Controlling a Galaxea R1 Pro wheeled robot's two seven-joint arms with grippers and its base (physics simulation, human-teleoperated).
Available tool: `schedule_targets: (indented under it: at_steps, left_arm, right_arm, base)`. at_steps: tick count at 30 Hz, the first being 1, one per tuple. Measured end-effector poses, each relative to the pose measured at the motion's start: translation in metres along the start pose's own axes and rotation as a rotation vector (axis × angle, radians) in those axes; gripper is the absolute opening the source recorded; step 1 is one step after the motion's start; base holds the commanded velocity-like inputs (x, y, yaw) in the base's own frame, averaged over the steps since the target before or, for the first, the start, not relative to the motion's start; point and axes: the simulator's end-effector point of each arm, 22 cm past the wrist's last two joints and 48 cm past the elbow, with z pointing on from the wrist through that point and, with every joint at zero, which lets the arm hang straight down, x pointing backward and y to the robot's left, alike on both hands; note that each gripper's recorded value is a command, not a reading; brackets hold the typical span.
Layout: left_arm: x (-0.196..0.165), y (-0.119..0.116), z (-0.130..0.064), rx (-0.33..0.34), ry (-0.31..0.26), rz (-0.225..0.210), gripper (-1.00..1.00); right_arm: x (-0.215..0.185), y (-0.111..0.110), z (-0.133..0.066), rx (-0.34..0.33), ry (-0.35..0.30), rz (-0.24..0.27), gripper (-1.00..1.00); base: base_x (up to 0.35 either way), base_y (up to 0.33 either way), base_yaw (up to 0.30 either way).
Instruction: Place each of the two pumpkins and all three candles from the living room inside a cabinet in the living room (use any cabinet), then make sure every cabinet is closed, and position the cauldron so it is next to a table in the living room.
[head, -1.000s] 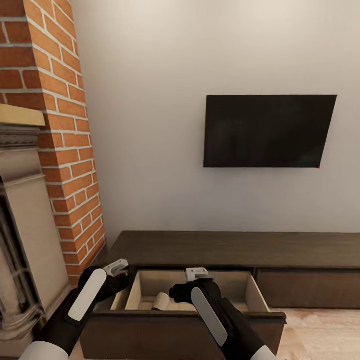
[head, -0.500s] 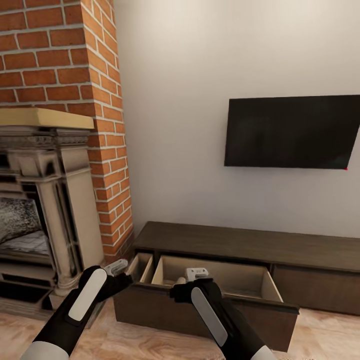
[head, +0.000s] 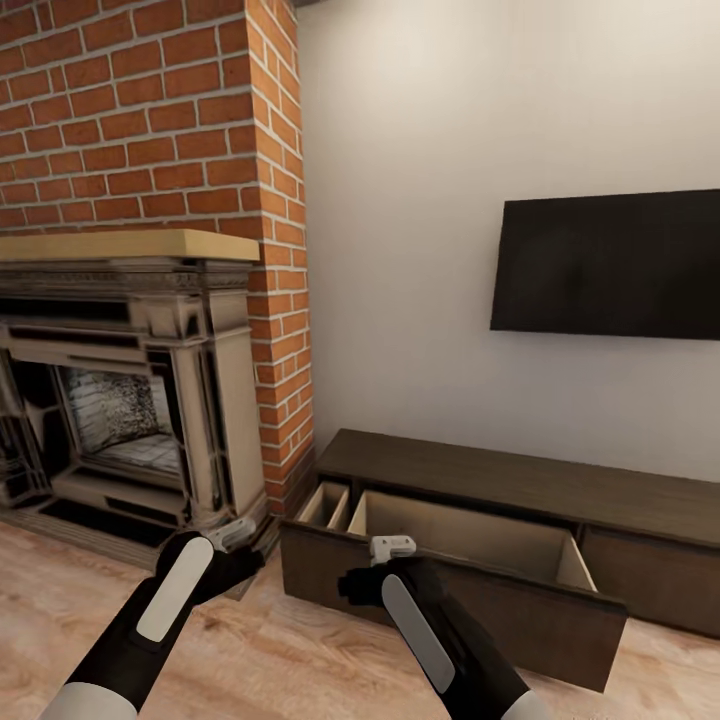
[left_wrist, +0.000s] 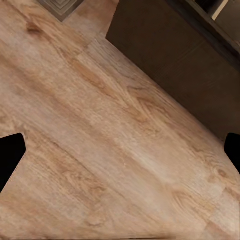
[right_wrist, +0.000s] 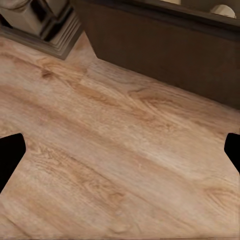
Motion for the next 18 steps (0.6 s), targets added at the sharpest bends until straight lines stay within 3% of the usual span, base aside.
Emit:
schedule_targets:
  at_steps: [10,18]
  left_arm:
    - [-0.0003,-0.0008,-0.0004,0.005,-0.001,0.000,1.00]
    - [-0.0005,-0.0007,-0.0002,0.006,0.000,-0.001,1.00]
  right_arm:
    - [0.0000,-0.0001,-0.0003,0.001,0.000,-0.001,1.00]
    - [0.0000,-0.0002,-0.0001,0.001,0.000,0.000,1.00]
  base:
    - [-0.074,0.040,0.277]
    - [-0.197,0.188,0.277]
